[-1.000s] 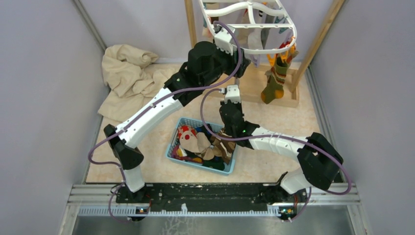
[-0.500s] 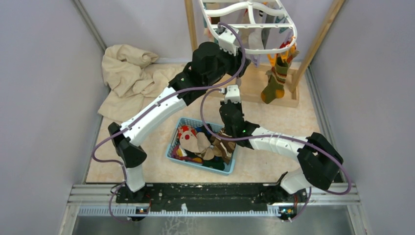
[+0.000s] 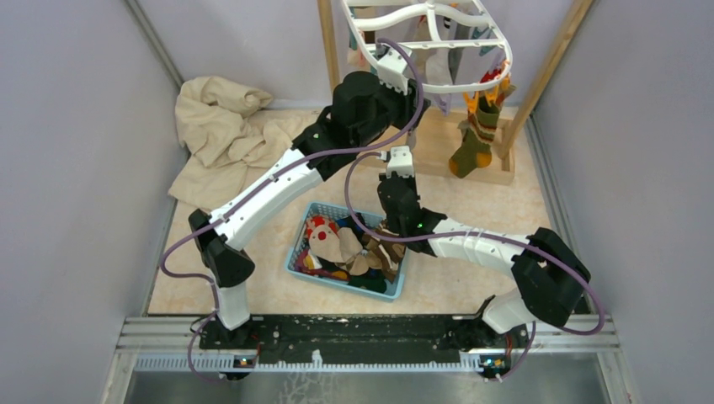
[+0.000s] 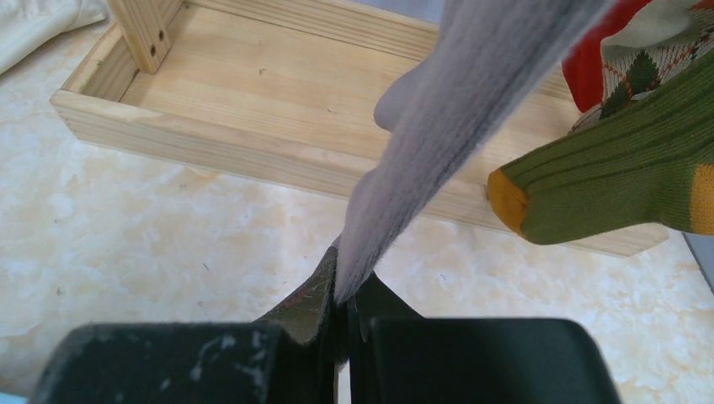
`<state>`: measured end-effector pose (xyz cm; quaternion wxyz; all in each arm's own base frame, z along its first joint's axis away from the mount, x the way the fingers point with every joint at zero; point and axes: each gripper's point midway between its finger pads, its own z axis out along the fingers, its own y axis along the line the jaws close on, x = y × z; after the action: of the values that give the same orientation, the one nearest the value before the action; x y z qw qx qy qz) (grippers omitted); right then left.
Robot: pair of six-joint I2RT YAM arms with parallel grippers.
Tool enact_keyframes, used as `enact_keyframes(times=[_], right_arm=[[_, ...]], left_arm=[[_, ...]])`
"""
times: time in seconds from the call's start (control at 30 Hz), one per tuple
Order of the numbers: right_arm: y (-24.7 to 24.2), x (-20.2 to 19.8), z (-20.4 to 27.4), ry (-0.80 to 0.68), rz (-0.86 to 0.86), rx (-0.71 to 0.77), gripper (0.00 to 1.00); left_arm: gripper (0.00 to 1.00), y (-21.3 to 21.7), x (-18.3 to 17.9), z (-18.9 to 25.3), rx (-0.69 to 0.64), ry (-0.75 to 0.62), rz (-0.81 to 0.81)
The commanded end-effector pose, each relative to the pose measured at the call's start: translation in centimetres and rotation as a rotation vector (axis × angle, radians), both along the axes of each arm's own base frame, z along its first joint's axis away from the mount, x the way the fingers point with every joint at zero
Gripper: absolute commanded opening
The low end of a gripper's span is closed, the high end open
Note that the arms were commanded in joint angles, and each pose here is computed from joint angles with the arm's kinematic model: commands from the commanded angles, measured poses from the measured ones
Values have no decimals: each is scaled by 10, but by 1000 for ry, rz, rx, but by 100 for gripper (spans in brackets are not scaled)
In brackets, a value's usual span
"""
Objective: Remove the socks clipped to the hanger
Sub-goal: Remove the sock from the hanger.
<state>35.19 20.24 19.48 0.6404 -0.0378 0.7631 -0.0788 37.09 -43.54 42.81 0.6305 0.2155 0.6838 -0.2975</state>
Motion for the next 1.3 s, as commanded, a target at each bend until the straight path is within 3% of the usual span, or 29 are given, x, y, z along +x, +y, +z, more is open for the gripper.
enact_keyframes(times=[0.0, 0.2, 0.33, 0.83, 1.27], right_arm=[[6, 2, 19, -47, -9, 51, 0], [6, 2, 19, -46, -10, 51, 0], [6, 2, 19, -45, -9, 50, 0], [28, -38, 50, -78, 157, 75, 0], [73, -108, 56, 86, 571, 112, 0]], left_arm=[[43, 4, -4, 33, -71, -44, -4], [24, 6, -3, 34, -75, -42, 0], [20, 8, -2, 34, -75, -41, 3], [21, 22, -4, 34, -51, -51, 31], [36, 51, -4, 27, -29, -51, 93]])
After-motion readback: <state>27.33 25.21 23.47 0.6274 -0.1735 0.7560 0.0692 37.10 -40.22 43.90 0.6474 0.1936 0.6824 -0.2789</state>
